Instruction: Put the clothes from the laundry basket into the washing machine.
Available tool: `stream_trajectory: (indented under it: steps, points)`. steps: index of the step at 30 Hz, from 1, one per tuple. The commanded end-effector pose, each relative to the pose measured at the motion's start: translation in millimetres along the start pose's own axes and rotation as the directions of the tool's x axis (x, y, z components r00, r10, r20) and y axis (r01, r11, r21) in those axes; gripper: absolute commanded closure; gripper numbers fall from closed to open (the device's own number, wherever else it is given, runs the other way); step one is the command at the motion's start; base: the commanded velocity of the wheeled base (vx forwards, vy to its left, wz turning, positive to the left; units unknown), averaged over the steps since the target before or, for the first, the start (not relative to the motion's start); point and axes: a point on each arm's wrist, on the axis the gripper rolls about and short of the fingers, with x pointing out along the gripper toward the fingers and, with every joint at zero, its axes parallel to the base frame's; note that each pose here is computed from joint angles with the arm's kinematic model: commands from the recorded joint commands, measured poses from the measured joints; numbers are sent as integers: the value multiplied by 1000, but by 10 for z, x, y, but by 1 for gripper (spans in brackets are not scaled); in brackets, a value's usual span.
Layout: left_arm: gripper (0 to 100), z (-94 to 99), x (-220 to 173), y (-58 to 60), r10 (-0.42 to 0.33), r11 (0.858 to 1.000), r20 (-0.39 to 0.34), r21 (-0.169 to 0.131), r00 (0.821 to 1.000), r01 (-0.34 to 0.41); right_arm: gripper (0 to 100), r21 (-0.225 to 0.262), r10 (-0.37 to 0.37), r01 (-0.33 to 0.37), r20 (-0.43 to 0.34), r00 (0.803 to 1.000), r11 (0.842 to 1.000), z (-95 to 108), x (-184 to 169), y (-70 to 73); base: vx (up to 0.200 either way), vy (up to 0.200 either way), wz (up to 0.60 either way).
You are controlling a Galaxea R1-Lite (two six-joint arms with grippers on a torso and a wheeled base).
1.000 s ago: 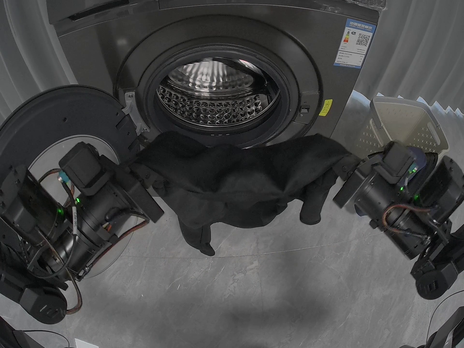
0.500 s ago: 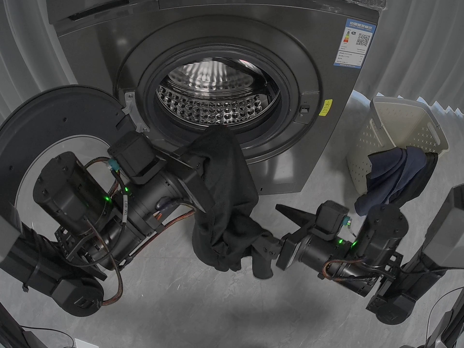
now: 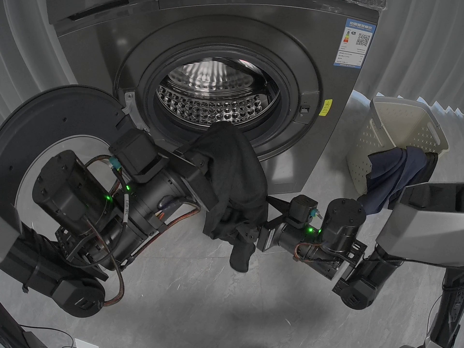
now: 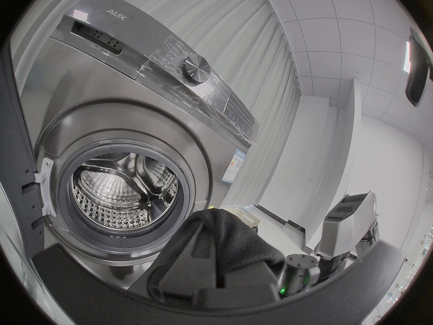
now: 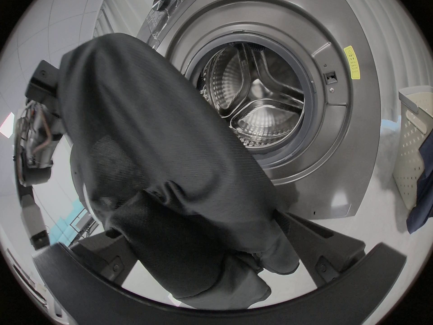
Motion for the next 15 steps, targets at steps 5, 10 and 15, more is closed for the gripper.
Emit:
stream_trajectory:
  steps: [5,10,15]
  points:
    - [100,123,-59,-44,-11,1000,23,-1,1000,11,0,-28,-40,41,39,998,999,-128,303,-189,0,0,0]
    - [100,112,-54,-86,-24,1000,20,-7,999,25,0,-27,-28,29,48,998,999,-186,394,-161,0,0,0]
    - [100,114,-41,-103,-32,999,23,-9,999,32,0,-28,-16,19,83,996,999,-178,522,-163,0,0,0]
